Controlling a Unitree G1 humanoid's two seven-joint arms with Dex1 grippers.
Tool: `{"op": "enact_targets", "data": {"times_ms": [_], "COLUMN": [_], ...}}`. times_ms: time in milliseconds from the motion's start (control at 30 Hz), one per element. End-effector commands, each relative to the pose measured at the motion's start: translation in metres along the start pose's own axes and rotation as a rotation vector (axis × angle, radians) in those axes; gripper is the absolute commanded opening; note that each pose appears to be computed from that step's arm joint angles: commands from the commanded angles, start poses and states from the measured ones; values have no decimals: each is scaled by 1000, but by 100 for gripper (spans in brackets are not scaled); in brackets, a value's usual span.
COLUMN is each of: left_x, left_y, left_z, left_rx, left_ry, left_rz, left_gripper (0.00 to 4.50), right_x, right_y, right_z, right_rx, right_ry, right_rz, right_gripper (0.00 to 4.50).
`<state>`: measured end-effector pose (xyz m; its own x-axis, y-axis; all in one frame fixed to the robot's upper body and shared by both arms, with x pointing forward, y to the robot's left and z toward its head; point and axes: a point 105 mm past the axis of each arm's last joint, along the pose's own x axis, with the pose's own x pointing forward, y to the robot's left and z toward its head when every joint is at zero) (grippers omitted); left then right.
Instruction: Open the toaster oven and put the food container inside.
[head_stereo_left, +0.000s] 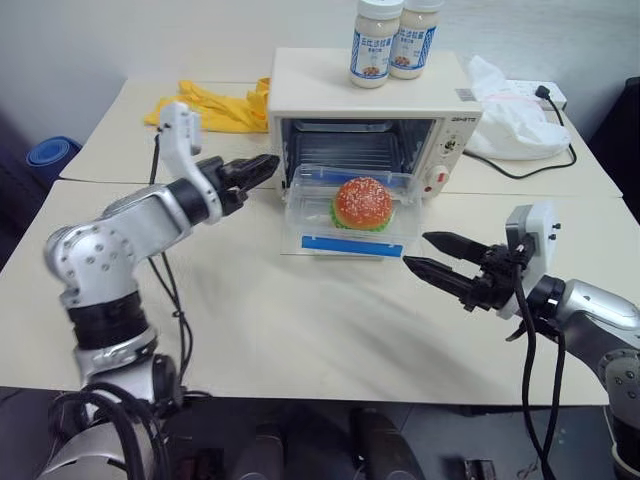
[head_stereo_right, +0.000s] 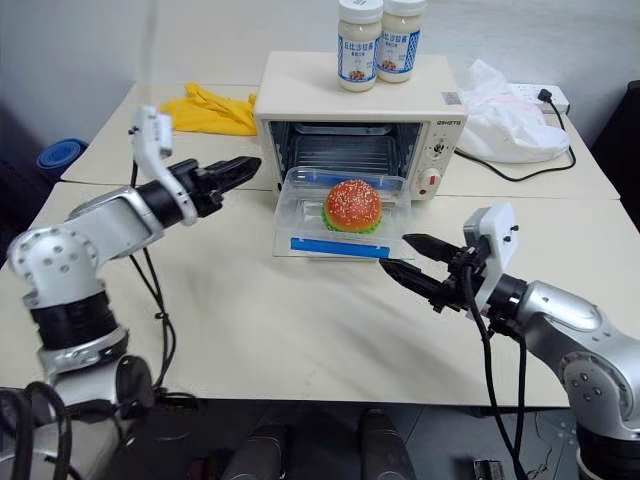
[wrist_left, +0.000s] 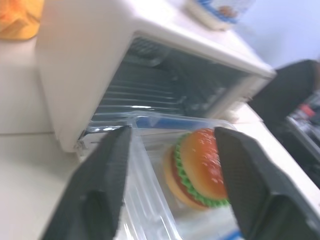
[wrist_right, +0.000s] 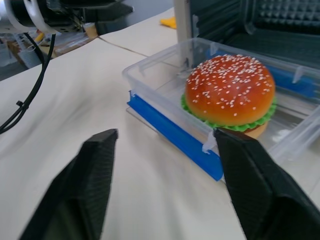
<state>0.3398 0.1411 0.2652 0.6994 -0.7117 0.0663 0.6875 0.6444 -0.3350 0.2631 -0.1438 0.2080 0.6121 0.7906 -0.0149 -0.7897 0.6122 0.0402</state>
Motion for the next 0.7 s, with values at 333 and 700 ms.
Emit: {"op": "enact_targets", "data": {"times_ms": [333,700], "left_x": [-1,67], "left_y": [-45,-23], "left_z": [-105,-86], "left_rx": [386,525], "left_ry": [400,234], "left_rz": [-455,-148], "left_gripper": [0,0], "right_x": [18,59], "right_y": [-28,-68], "right_z": [-27,-13], "right_rx": [-143,-262], "right_ry": [144,72], "right_rz": [-106,-264], "right_gripper": [3,3]}}
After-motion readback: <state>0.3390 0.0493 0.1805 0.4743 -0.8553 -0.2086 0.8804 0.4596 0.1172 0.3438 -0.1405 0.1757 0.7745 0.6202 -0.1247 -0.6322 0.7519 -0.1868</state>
